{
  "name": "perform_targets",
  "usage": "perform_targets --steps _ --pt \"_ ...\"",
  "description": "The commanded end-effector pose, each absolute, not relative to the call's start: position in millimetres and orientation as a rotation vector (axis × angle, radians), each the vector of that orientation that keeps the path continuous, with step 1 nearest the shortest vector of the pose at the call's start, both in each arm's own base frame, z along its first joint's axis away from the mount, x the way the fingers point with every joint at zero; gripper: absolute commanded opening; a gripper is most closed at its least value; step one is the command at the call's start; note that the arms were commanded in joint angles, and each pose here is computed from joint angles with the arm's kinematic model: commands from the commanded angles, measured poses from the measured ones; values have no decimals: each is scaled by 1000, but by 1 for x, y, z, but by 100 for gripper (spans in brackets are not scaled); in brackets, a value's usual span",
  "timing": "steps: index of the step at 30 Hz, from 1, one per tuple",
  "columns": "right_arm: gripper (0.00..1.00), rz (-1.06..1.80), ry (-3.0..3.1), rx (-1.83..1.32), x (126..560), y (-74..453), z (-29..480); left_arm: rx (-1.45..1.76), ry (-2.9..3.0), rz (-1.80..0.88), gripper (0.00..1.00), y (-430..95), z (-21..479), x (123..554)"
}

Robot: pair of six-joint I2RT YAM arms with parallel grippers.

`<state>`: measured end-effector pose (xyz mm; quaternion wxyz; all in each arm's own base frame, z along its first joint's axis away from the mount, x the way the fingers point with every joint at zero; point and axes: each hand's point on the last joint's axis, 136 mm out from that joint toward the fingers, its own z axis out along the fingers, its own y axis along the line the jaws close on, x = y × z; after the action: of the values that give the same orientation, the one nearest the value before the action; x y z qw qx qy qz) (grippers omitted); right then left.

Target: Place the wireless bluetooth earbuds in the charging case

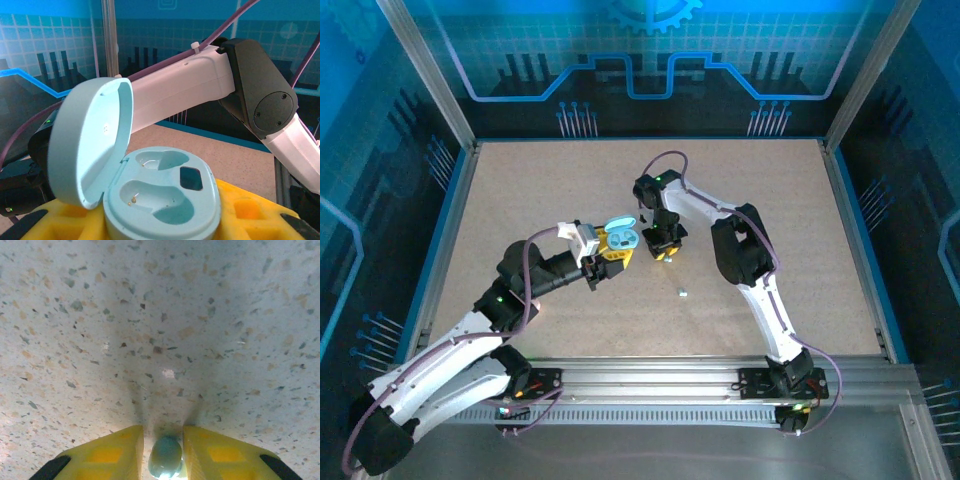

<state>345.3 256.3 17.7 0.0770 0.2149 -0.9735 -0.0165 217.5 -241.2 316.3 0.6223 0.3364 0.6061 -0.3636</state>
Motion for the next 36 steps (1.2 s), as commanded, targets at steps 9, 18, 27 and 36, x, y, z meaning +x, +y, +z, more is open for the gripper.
perform_targets --steps 9,18,27,36 --pt "29 7 -2926 633 338 251 32 758 1377 -837 33 -241 324 219" --pt "26 4 -2913 626 336 251 29 757 1376 -837 33 -241 324 219" --pt "22 -27 -2917 621 334 254 34 760 1381 -837 33 -242 323 221" --pt "21 -446 -2993 538 337 270 83 749 1389 -824 33 -241 320 223"
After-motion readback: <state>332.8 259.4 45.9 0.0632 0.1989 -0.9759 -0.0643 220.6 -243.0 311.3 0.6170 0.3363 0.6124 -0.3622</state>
